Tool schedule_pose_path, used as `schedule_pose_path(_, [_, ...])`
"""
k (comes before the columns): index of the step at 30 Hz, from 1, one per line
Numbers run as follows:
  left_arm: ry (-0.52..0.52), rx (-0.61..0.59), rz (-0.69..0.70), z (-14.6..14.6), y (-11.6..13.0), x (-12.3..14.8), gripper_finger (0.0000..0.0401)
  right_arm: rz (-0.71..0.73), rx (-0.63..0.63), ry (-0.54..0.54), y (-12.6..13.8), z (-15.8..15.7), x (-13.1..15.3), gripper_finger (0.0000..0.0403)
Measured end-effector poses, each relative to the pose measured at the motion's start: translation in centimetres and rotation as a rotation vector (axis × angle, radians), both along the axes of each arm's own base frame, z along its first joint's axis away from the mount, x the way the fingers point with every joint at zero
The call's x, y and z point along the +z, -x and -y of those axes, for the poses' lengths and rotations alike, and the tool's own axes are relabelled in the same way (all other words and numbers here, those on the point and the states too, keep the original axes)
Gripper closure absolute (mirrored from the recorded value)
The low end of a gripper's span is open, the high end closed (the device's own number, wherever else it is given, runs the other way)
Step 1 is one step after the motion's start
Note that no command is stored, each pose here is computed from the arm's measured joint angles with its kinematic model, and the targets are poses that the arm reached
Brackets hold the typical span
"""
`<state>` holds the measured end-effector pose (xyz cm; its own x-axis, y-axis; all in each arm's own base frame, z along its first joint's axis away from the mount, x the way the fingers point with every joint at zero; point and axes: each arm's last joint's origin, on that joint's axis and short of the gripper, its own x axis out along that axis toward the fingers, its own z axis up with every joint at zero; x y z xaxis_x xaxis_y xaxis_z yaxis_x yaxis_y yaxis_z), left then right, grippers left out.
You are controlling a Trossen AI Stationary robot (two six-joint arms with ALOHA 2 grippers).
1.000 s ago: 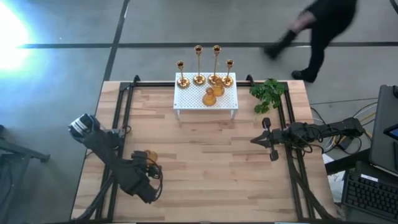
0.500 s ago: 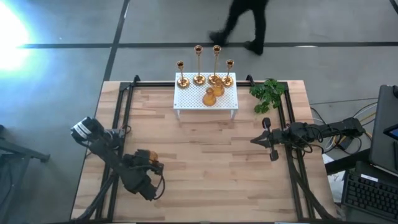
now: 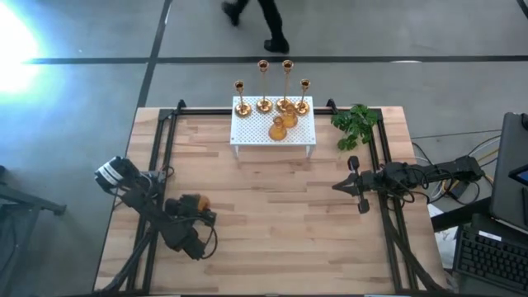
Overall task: Pick & Place candle stick holders
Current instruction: Put the orange candle holder on the shelf
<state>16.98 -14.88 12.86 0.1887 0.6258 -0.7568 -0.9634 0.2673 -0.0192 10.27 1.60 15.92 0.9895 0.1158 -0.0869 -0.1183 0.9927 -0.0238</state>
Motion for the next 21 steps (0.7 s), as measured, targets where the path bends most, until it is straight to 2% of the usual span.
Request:
schedule_pose_path(6, [-0.084,-0.040,0.052,-0.6,0.2,-0.4,0.0148,0.000,0.000,0.000,0.0,0.0,0.0,0.0394])
schedule_pose_path(13, [-0.179,-0.086,0.078,-1.6,1.0,-1.2,0.0155,0.000,0.000,0.000,0.0,0.0,0.0,0.0394])
schedule_pose_path(21, [-0.289,-0.190,0.133,-2.6,1.5,-2.2,0.0171,0.000,0.000,0.000,0.0,0.0,0.0,0.0394])
